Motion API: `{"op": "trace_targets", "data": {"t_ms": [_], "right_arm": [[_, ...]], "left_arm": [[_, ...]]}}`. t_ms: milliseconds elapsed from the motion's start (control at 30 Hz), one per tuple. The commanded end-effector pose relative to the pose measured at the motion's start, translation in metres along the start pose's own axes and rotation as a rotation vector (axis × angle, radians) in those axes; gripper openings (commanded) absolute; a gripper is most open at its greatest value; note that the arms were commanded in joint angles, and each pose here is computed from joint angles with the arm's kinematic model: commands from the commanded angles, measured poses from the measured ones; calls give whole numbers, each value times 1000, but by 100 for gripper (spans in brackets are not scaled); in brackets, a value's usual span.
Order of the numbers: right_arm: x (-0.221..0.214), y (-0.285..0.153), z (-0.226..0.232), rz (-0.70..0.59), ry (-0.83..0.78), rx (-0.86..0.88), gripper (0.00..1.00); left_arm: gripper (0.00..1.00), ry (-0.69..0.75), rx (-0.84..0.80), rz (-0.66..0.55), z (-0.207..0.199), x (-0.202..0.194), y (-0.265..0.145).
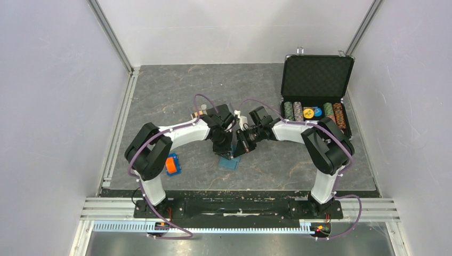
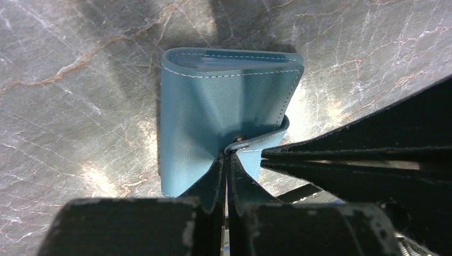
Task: Put the credit cards into the card holder
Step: Close the card holder at the center of the board.
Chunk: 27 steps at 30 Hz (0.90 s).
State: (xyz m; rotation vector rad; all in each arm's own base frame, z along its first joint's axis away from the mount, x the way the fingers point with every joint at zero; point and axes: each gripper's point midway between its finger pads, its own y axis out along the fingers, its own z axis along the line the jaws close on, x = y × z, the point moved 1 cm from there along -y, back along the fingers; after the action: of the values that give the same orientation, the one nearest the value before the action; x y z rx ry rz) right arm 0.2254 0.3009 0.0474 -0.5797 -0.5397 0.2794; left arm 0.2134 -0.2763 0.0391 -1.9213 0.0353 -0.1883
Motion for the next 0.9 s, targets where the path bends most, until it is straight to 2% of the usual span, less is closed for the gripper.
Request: {"op": "trace_targets", "data": {"t_ms": [0,433,700,867], "right_arm": [[4,11,-5,9,-34,-27,0],[-15,18,-41,111,31,-208,0],[-41,7,-67,212,39,-393,0],[-33,6,-55,163,11,-332,0]], "left_arm": [[2,2,30,-9,5,4,3],[2,-26,57,22,13,2,15],[2,-67,42,46,16,4,26],[2,-65,22,65,13,2,28]]}}
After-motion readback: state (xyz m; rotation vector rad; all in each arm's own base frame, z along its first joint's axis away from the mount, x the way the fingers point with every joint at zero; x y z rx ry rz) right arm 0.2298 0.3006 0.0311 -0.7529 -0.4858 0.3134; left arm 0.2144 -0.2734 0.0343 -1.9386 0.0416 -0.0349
